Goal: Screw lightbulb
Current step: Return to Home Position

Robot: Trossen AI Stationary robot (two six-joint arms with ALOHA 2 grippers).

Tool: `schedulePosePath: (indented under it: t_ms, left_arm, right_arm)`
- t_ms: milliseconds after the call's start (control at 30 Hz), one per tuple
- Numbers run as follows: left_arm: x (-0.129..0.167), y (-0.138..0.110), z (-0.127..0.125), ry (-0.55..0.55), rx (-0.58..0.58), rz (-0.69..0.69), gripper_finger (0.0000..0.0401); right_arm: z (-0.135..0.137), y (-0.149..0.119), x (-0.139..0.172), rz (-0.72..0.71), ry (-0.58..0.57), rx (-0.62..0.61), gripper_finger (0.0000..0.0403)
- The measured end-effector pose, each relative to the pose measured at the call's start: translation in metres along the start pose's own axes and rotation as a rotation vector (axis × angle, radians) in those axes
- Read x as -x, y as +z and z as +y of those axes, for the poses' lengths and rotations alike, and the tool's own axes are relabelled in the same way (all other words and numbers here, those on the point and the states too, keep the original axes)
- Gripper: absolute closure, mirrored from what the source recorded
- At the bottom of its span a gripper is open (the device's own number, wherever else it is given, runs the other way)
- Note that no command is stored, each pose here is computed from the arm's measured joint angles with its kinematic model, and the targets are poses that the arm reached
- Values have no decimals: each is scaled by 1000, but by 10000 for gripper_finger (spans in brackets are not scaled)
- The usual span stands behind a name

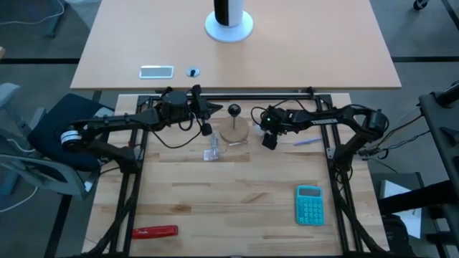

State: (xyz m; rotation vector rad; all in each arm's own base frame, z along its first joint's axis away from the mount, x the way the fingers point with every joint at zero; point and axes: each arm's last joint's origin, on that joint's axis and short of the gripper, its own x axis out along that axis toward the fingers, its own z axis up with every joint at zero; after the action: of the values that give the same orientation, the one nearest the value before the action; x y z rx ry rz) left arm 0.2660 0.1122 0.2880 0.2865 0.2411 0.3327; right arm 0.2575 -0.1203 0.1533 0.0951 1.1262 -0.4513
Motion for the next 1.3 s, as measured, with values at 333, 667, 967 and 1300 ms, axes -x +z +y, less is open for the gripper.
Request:
schedulePosePath:
  t_ms: [333,667,967,1300]
  left_arm:
    - [38,16,0,-19,17,6,401]
    - [88,4,-22,-46,-15,-158,401]
    - [148,-25,-32,16,66,-256,401]
    - [183,-59,-51,13,147,-311,401]
  right_arm:
    - [-5,17,32,-115,-10,-5,129]
    - [7,60,93,-581,115,73,139]
    - [16,60,127,-713,106,179,137]
    - [12,15,152,-791,131,180,153]
